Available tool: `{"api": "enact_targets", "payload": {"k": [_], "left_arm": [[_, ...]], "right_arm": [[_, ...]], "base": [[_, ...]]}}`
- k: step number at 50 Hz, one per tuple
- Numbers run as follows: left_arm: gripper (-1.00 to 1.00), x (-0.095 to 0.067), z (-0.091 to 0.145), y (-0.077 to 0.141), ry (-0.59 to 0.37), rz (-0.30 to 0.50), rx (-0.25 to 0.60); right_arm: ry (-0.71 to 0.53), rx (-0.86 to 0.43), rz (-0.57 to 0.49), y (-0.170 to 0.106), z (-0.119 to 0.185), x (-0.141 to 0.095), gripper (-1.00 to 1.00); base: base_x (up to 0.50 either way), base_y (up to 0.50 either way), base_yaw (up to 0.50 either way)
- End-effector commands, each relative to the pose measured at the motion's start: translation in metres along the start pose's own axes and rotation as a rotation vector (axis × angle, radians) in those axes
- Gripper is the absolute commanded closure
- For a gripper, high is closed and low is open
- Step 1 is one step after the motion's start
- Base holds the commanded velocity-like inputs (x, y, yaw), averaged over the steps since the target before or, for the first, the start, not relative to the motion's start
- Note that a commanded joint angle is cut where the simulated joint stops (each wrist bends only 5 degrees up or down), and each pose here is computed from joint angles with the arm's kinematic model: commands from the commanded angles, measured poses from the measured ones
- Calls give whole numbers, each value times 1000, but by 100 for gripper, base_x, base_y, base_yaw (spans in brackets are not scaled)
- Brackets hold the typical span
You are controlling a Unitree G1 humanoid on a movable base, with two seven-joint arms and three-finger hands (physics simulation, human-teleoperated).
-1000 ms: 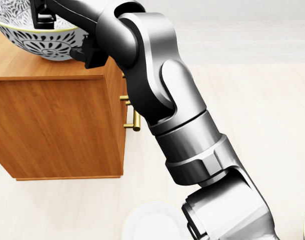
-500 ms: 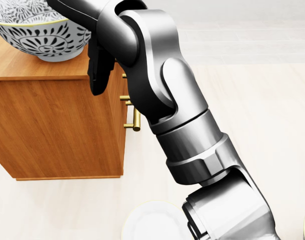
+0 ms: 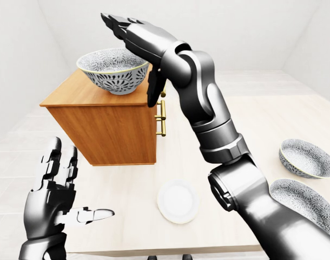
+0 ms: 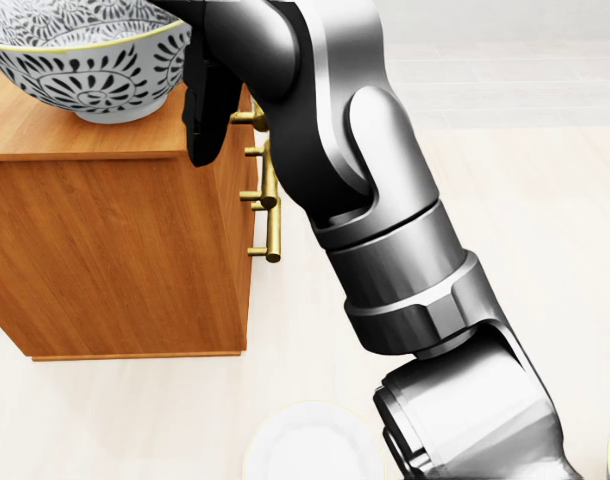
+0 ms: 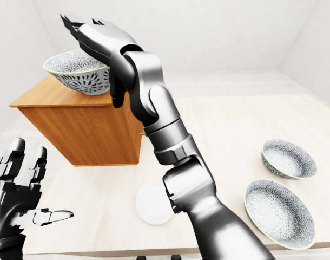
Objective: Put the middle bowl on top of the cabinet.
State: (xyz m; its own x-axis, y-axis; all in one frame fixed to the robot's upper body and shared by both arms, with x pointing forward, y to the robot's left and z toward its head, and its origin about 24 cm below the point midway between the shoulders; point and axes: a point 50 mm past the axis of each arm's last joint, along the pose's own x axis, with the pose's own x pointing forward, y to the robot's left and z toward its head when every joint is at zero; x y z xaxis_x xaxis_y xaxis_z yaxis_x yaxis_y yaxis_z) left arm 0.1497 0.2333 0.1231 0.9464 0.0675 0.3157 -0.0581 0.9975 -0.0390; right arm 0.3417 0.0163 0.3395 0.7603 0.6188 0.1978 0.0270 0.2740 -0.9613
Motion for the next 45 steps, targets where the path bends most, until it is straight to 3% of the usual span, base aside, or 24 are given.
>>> {"api": "enact_targets", "payload": {"k": [1,21,34,45], "left_arm": [[-100,0,4,4,-17,11,5],[-100,-3,23,-1,-75,15,60],[-100,-6,28,-3,-88,10,82],[-100,-9,28,-4,-82,9,84]], "right_arm": [[19,-44,-35,-22,-8,-12,-100],[192,-23,-100,-47,-81,-58,-100],[194,-21,-200,-69,-90,-77,-100],[180,-30,-203,-66,-89,-80,-100]], "base": [[0,0,0],[0,0,0],[0,0,0],[0,0,0]]}}
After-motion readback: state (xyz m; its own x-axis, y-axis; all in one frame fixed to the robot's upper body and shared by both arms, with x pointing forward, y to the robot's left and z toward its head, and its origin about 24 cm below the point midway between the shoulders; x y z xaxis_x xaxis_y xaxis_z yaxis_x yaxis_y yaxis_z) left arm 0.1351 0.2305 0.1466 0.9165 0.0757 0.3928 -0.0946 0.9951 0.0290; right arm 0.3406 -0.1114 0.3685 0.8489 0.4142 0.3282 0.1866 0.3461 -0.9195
